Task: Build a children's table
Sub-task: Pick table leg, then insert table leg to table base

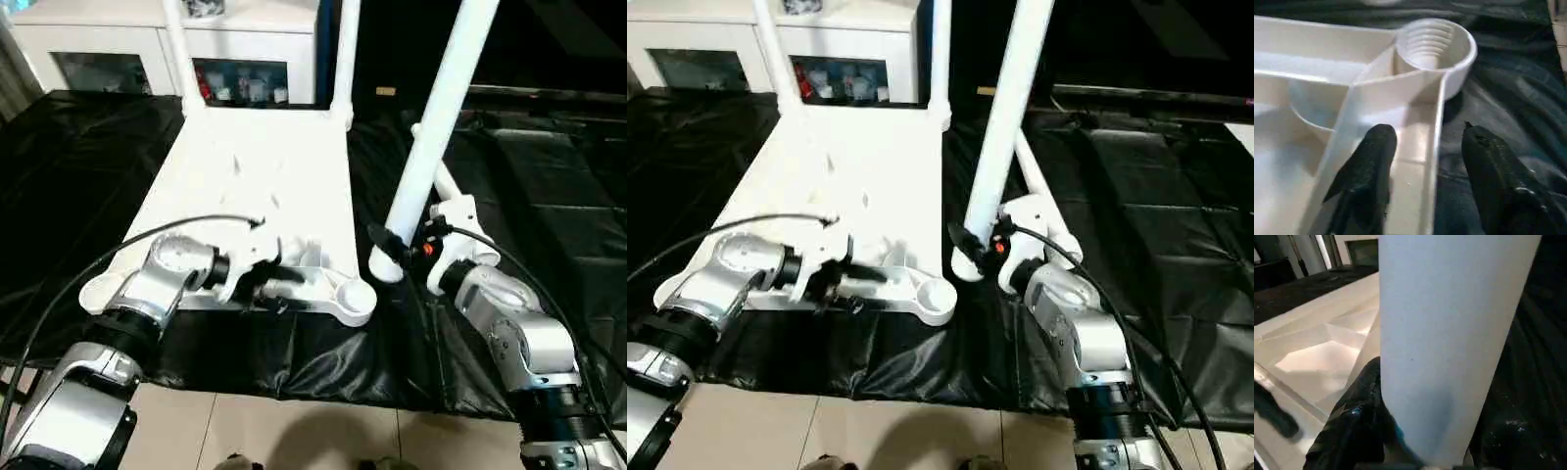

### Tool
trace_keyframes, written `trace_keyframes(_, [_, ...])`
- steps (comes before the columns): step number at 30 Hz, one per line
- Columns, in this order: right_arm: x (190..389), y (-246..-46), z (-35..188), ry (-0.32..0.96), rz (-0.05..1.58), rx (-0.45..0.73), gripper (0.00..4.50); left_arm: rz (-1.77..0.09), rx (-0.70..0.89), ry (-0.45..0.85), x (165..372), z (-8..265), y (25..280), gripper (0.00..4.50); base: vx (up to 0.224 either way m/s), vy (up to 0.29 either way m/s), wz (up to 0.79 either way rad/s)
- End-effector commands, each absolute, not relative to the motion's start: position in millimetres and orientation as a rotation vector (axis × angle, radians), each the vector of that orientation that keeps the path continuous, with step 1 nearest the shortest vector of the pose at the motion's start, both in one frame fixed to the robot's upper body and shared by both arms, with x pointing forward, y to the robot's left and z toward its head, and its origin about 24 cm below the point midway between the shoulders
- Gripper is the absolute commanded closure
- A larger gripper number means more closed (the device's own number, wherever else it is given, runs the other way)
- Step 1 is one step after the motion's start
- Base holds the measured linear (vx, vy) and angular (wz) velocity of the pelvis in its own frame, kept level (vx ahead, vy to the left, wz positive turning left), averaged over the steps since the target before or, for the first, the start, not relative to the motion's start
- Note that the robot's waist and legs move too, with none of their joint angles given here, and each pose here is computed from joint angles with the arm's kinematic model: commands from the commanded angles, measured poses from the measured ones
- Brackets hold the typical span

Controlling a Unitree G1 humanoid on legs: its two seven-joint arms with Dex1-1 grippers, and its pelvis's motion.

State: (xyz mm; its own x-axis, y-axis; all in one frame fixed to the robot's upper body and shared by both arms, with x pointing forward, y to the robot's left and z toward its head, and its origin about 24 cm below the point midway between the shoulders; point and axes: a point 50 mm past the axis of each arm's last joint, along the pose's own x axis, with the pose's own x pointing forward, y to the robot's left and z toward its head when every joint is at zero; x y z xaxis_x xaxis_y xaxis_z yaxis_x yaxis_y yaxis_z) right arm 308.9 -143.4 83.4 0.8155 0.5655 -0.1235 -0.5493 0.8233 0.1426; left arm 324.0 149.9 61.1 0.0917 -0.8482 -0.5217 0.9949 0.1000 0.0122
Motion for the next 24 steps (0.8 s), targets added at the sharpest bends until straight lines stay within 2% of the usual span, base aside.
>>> trace_keyframes(1, [309.5, -142.9, 89.5, 0.126, 0.602, 0.073, 2.61, -1.44, 0.458, 0.426, 327.2, 67.5, 150.9, 2.39, 0.0, 0.0, 0.0])
trace_keyframes(4, [308.8, -142.5, 89.0, 0.126, 0.608, 0.066, 2.61, -1.44, 0.473, 0.437, 327.5, 66.2, 151.8, 2.75, 0.0, 0.0, 0.0])
trace_keyframes(6, [307.8, -141.4, 89.2, 0.128, 0.615, 0.063, 2.61, -1.44, 0.471, 0.456, 327.7, 64.3, 152.7, 2.82, 0.0, 0.0, 0.0])
trace_keyframes(8, [307.4, -140.8, 89.0, 0.131, 0.618, 0.056, 2.61, -1.438, 0.466, 0.461, 327.9, 63.4, 153.1, 3.15, 0.0, 0.0, 0.0])
trace_keyframes(21, [307.4, -137.6, 89.5, 0.132, 0.633, 0.055, 2.61, -1.437, 0.485, 0.503, 328.0, 59.5, 157.3, 4.17, 0.0, 0.0, 0.0])
trace_keyframes(24, [308.4, -137.1, 90.9, 0.127, 0.638, 0.057, 2.61, -1.41, 0.433, 0.49, 331.1, 62.7, 154.1, 4.4, 0.0, 0.0, 0.0])
